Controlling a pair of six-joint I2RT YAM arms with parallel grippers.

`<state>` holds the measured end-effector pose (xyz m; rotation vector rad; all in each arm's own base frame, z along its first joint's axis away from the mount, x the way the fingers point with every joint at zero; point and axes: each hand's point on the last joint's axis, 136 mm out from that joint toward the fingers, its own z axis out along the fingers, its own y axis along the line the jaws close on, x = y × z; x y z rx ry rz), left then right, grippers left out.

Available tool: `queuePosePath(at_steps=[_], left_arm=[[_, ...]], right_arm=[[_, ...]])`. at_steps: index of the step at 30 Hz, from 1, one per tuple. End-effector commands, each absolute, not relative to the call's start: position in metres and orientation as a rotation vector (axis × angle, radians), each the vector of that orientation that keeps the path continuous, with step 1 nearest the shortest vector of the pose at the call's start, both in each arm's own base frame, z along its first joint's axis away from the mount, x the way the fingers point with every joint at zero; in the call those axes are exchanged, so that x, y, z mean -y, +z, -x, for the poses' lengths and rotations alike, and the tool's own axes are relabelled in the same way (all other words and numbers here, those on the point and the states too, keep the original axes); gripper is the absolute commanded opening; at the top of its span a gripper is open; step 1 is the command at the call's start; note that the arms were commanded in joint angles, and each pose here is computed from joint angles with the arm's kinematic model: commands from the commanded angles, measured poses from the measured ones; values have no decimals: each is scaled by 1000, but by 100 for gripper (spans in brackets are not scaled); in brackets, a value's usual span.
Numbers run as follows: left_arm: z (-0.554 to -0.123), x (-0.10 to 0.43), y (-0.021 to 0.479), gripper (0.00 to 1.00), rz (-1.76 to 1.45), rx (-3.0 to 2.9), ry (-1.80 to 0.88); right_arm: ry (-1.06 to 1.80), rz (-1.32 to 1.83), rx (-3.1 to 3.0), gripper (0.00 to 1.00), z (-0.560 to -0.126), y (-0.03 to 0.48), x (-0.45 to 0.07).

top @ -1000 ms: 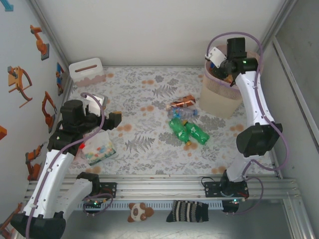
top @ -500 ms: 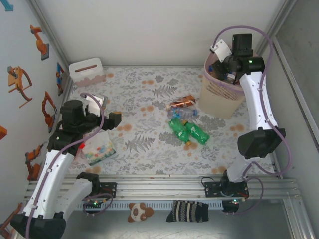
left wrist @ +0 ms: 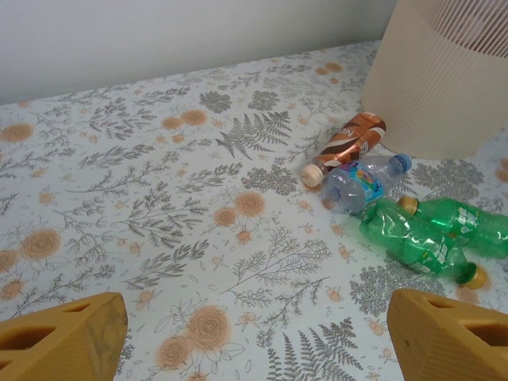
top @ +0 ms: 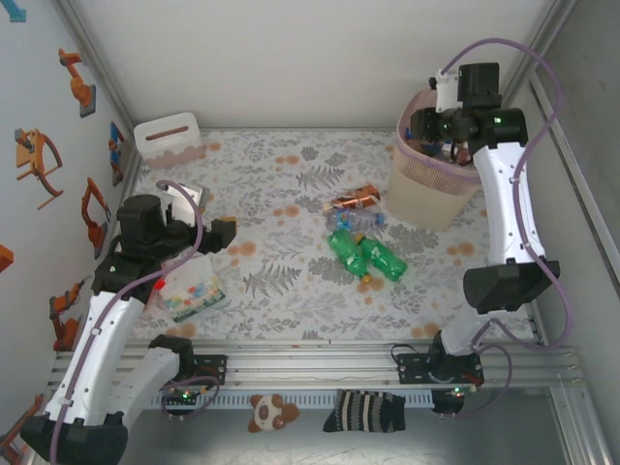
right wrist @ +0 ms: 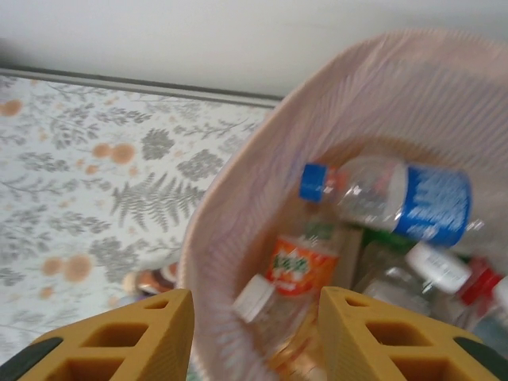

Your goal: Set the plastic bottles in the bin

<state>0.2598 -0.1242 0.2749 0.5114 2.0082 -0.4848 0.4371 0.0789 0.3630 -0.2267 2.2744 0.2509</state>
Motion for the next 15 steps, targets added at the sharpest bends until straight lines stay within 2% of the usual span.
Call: queuePosePath(at_steps=[1,9,15], left_arm=[[-261,123,273,85,-527,-1999,-466],[-261,122,272,85,-526,-2001,-462],[-261,122,272,85,-524,-2001,-459]], right_arm=[[405,138,-2287,44,-408,372,-103],[319,305,-2384,45,-376,340,-153],[219,474,-2481,48,-352,293,-192]])
